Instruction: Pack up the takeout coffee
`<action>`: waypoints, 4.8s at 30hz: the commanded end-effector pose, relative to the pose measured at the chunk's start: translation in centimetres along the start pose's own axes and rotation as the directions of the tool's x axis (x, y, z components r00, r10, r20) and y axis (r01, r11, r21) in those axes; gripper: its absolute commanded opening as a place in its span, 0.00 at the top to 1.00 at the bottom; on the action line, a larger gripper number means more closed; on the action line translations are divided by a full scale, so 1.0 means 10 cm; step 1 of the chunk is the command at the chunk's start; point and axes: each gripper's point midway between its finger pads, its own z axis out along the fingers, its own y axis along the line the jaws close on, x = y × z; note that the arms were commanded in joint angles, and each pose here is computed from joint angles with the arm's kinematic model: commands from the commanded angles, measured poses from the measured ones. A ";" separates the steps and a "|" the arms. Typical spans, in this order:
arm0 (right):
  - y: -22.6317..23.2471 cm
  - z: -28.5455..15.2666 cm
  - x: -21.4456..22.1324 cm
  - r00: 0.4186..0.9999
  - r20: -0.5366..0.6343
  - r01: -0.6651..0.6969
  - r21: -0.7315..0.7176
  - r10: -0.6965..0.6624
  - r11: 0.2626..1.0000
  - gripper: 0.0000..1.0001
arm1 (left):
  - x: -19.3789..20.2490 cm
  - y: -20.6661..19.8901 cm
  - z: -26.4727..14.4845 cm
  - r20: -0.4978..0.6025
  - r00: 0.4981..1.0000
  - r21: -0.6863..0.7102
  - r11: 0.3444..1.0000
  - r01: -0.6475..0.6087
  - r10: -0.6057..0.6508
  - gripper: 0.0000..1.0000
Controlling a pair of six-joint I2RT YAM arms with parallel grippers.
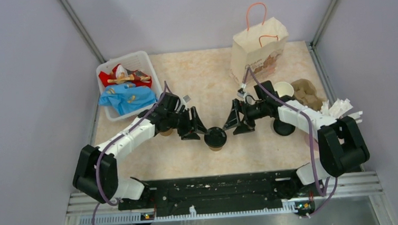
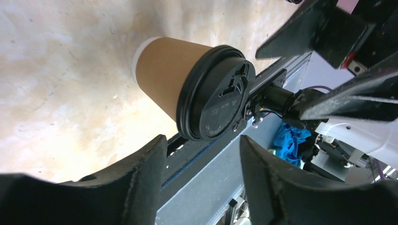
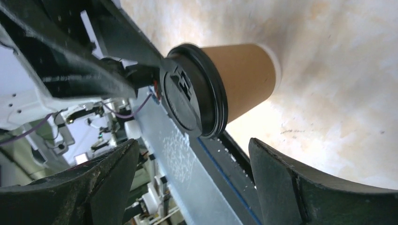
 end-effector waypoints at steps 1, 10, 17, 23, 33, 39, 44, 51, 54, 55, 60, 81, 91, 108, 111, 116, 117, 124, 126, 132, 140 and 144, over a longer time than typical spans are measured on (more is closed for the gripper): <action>0.10 0.04 0.15 1.000 -0.028 -0.006 -0.095 0.003 0.995 0.16 | -0.12 -0.06 0.03 -0.001 1.000 0.043 0.999 -0.023 0.023 0.40; -0.05 0.21 0.24 0.998 -0.069 -0.013 -0.067 0.009 0.998 0.25 | 0.00 0.07 0.12 -0.054 0.999 0.047 0.999 -0.002 0.004 0.48; -0.15 0.33 0.14 0.998 -0.045 -0.046 -0.070 0.043 0.996 0.38 | 0.09 0.26 0.18 -0.067 0.998 0.006 1.000 0.010 -0.009 0.52; -0.39 0.42 0.12 0.993 -0.022 -0.113 -0.068 0.112 0.991 0.50 | 0.18 0.47 0.24 -0.075 0.997 -0.043 0.999 0.013 -0.017 0.54; -0.37 0.36 0.12 0.995 -0.005 -0.103 -0.062 0.103 0.993 0.51 | 0.27 0.67 0.20 -0.078 0.997 -0.115 0.993 -0.025 0.016 0.53; -0.06 0.18 0.03 0.999 0.001 -0.044 -0.083 0.044 0.996 0.37 | -0.02 0.06 -0.01 -0.020 0.997 0.004 0.997 -0.079 0.080 0.43; -0.06 0.21 0.05 1.000 -0.016 -0.025 -0.054 0.024 0.998 0.37 | -0.21 -0.19 -0.08 0.023 0.992 0.040 0.992 -0.122 0.121 0.28; -0.19 0.36 0.09 0.999 -0.013 -0.038 0.015 0.039 0.999 0.43 | -0.26 -0.24 -0.24 0.066 0.982 -0.006 0.985 -0.174 0.174 0.25; -0.17 0.44 0.12 0.999 -0.023 -0.036 0.016 0.037 0.999 0.44 | -0.27 -0.26 -0.39 0.086 0.976 -0.055 0.979 -0.196 0.201 0.25; -0.16 0.47 0.15 0.999 -0.029 -0.035 0.024 0.035 0.999 0.44 | -0.27 -0.27 -0.45 0.096 0.973 -0.067 0.977 -0.204 0.210 0.25; -0.10 0.62 0.20 0.999 -0.029 -0.032 0.032 0.033 0.999 0.48 | -0.36 -0.43 -0.80 0.204 0.939 -0.119 0.959 -0.256 0.276 0.25; 0.83 2.09 0.28 1.000 0.008 -0.016 0.057 0.016 0.998 0.50 | -0.37 -1.07 -2.21 0.540 0.761 -0.215 0.933 -0.287 0.359 0.24; 1.27 2.09 0.23 0.999 0.024 0.022 -0.003 -0.022 1.000 0.33 | -0.26 -1.08 -2.30 0.552 0.755 -0.202 0.935 -0.292 0.355 0.24; 0.82 -1.13 -0.90 0.837 0.484 0.022 0.437 -0.255 0.899 0.04 | -0.60 -1.39 -2.15 0.578 0.720 -0.152 0.917 -0.368 0.384 0.12; 0.73 -1.68 -1.30 0.750 0.614 -0.089 0.461 -0.245 0.883 0.04 | -0.72 -1.42 -1.96 0.542 0.738 -0.141 0.909 -0.392 0.402 0.09; 0.60 -2.30 -1.87 0.618 0.764 -0.245 0.413 -0.188 0.877 0.04 | -0.88 -1.53 -1.72 0.504 0.750 -0.098 0.891 -0.442 0.428 0.08; 0.53 -2.39 -1.95 0.599 0.779 -0.273 0.416 -0.185 0.867 0.04 | -0.90 -1.55 -1.67 0.499 0.751 -0.087 0.888 -0.452 0.432 0.08; -0.10 -3.13 -1.91 0.514 0.810 -0.476 0.544 -0.283 0.691 0.10 | -1.09 -1.60 -1.47 0.461 0.742 -0.088 0.857 -0.508 0.487 0.07; -0.36 -3.18 -1.82 0.548 0.786 -0.502 0.583 -0.287 0.638 0.14 | -1.14 -1.60 -1.42 0.444 0.734 -0.102 0.842 -0.529 0.515 0.07; -1.11 -3.13 -1.72 0.700 0.662 -0.478 0.713 -0.268 0.513 0.29 | -1.27 -1.44 -1.24 0.373 0.729 -0.146 0.812 -0.565 0.574 0.04; -1.70 -3.11 -1.58 0.923 0.345 -0.280 0.906 -0.170 0.319 0.46 | -1.37 -0.98 -1.04 0.283 0.755 -0.186 0.806 -0.562 0.591 0.02; -1.76 -3.00 -1.45 0.967 0.170 -0.115 0.956 -0.190 0.269 0.53 | -1.34 -0.82 -0.90 0.241 0.774 -0.189 0.810 -0.555 0.586 0.02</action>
